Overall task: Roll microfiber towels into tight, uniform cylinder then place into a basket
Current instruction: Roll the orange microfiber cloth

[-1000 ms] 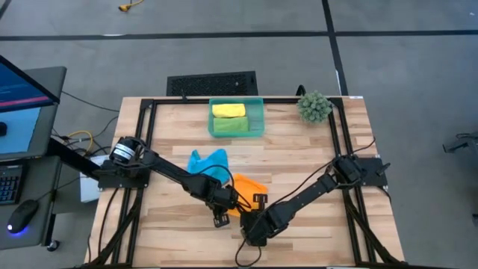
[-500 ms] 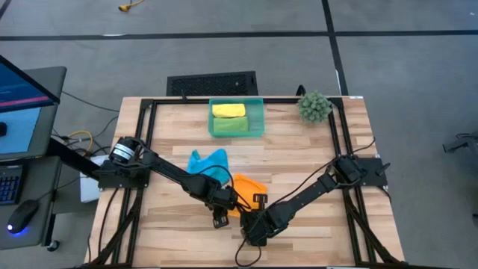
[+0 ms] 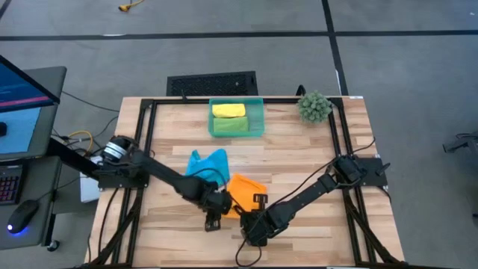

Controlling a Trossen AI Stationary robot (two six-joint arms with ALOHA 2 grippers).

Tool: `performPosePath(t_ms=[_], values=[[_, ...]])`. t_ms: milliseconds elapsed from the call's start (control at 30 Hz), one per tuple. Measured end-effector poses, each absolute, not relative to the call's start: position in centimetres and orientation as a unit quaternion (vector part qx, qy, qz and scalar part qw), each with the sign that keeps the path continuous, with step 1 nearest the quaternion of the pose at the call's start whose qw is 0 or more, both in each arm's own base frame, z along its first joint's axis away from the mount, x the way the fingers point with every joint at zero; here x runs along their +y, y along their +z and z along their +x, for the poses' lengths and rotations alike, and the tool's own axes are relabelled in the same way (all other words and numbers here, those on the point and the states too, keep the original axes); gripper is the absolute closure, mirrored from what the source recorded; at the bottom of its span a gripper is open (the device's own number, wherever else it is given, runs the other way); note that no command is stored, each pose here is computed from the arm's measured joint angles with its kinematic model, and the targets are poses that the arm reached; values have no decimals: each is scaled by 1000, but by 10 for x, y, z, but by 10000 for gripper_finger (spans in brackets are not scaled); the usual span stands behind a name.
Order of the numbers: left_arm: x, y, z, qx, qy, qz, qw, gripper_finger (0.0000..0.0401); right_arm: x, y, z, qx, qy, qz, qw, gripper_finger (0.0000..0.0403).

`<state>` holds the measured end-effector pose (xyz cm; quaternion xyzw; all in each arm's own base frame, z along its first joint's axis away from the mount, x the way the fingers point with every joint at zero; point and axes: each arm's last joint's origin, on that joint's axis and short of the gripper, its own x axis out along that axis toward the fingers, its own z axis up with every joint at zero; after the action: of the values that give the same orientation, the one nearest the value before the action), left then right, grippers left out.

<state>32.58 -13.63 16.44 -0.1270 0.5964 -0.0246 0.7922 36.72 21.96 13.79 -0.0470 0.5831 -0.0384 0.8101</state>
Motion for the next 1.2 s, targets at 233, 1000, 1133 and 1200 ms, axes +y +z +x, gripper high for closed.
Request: performPosePath(t_ms=[233, 1000, 1133, 1200], values=[[-179, 176, 298, 549, 1, 10, 836, 230, 222, 138, 366, 584, -36, -50, 809, 397], [-202, 132, 317, 495, -45, 126, 859, 230, 222, 137, 366, 585, -34, -49, 809, 397], [-199, 132, 318, 486, -11, 144, 862, 230, 222, 137, 366, 585, -34, -48, 809, 397], [-198, 132, 318, 485, -2, 151, 861, 230, 222, 137, 366, 585, -33, -48, 809, 397]])
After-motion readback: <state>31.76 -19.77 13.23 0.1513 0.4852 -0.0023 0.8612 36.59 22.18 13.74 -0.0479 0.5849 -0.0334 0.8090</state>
